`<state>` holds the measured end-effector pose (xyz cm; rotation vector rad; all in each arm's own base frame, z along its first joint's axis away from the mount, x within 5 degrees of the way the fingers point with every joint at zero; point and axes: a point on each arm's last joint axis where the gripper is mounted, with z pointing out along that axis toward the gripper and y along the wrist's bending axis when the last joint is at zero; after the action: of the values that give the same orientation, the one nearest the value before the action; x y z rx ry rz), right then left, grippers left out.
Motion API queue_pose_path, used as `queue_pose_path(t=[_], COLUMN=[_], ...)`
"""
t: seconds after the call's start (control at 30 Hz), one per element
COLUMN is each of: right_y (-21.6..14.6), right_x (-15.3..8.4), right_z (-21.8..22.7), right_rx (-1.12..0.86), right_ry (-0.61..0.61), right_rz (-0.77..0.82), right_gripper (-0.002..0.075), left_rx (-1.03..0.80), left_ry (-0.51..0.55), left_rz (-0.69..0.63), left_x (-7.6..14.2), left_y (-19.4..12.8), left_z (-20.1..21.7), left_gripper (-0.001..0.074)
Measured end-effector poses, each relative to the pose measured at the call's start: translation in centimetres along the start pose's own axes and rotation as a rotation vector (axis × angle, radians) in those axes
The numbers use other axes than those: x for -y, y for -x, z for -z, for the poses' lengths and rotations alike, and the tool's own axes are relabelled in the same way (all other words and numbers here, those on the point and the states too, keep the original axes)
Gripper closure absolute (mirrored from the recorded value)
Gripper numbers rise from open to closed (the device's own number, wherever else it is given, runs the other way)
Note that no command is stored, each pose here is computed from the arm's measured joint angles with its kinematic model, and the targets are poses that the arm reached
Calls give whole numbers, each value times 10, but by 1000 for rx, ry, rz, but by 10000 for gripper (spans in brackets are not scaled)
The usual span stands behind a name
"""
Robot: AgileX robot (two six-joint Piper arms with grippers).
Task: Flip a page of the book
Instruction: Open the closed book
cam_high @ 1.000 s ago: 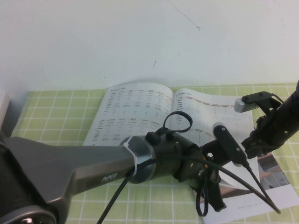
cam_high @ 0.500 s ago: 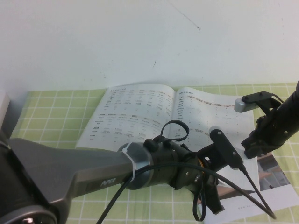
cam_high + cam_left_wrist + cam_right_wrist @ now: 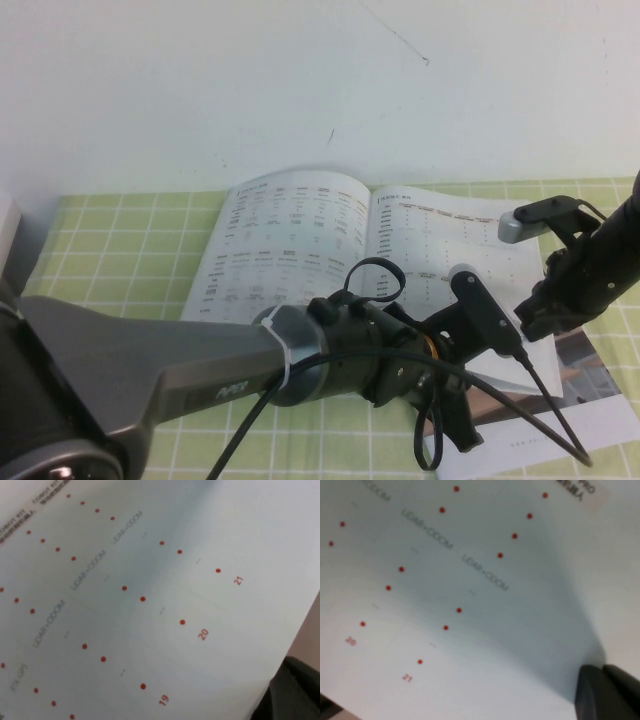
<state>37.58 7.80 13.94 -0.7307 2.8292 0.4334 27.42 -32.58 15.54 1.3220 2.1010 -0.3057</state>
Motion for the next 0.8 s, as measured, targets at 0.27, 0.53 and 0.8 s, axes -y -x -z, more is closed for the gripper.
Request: queue_pose_path(t=[0.27,0.53,0.8], right_y=[2,0,0], right_x=[-3,-1,-1], right_z=[9,10,26], right_rx=[16,3,12], right_ry=[-8,-30,-96], right_rz=[12,24,26], right_gripper=[728,728,728], left_rx=[8,8,12], left_ry=[3,3,5], left_rz=[0,-1,0], left_x=[0,0,0], left_y=[1,1,1], left_z=[0,0,0], left_gripper=[738,738,738])
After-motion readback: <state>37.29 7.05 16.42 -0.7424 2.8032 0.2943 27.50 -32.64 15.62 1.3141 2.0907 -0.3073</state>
